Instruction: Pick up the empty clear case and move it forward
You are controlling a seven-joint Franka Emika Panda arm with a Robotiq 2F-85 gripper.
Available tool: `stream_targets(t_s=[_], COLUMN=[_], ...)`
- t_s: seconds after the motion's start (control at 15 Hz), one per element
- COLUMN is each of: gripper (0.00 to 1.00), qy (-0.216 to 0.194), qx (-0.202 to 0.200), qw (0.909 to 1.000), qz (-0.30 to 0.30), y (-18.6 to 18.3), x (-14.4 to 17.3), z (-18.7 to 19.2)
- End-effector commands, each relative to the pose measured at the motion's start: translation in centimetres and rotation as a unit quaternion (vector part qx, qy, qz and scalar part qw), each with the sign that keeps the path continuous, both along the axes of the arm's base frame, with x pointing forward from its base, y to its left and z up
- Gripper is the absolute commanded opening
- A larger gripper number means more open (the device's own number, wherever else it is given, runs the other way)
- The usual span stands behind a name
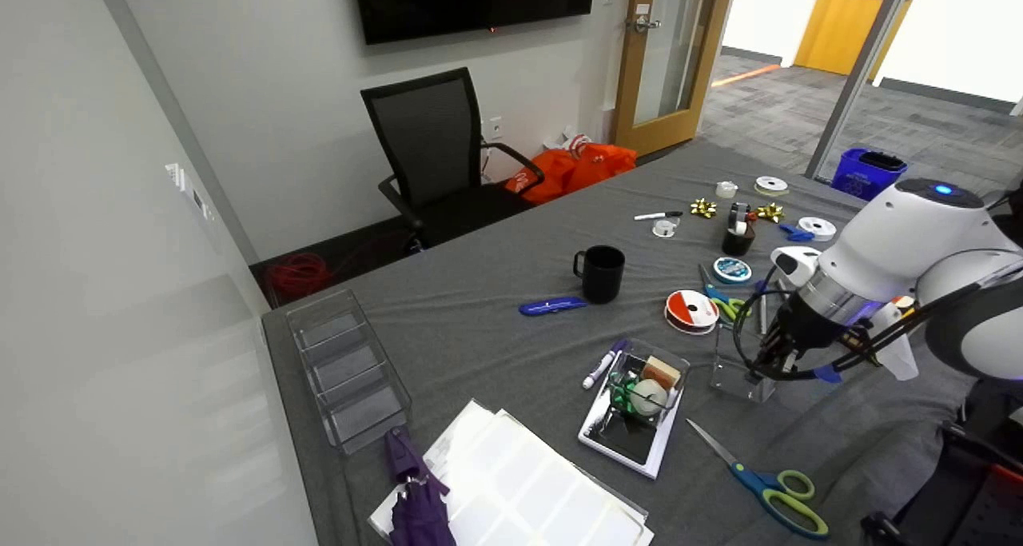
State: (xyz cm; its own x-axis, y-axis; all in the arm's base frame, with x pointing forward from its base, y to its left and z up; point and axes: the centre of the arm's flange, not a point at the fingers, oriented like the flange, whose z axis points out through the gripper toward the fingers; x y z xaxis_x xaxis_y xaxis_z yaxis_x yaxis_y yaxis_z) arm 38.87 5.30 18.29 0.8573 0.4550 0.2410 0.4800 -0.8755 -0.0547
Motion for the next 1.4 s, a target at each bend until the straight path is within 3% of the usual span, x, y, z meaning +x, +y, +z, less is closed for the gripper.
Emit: stream_targets(t_s=[0.0, 0.67, 1.33], gripper=[0.01, 0.01, 0.01], qy=[0.04, 0.03, 0.013], qx=[-0.005, 0.006, -0.015], qw=[0.9992, 0.9988, 0.9904], qz=[-0.01, -0.037, -0.137], y=[-2.8, -2.3, -6.0], x=[-1.6, 0.5, 9.9], z=[4.6, 11.4, 20.3])
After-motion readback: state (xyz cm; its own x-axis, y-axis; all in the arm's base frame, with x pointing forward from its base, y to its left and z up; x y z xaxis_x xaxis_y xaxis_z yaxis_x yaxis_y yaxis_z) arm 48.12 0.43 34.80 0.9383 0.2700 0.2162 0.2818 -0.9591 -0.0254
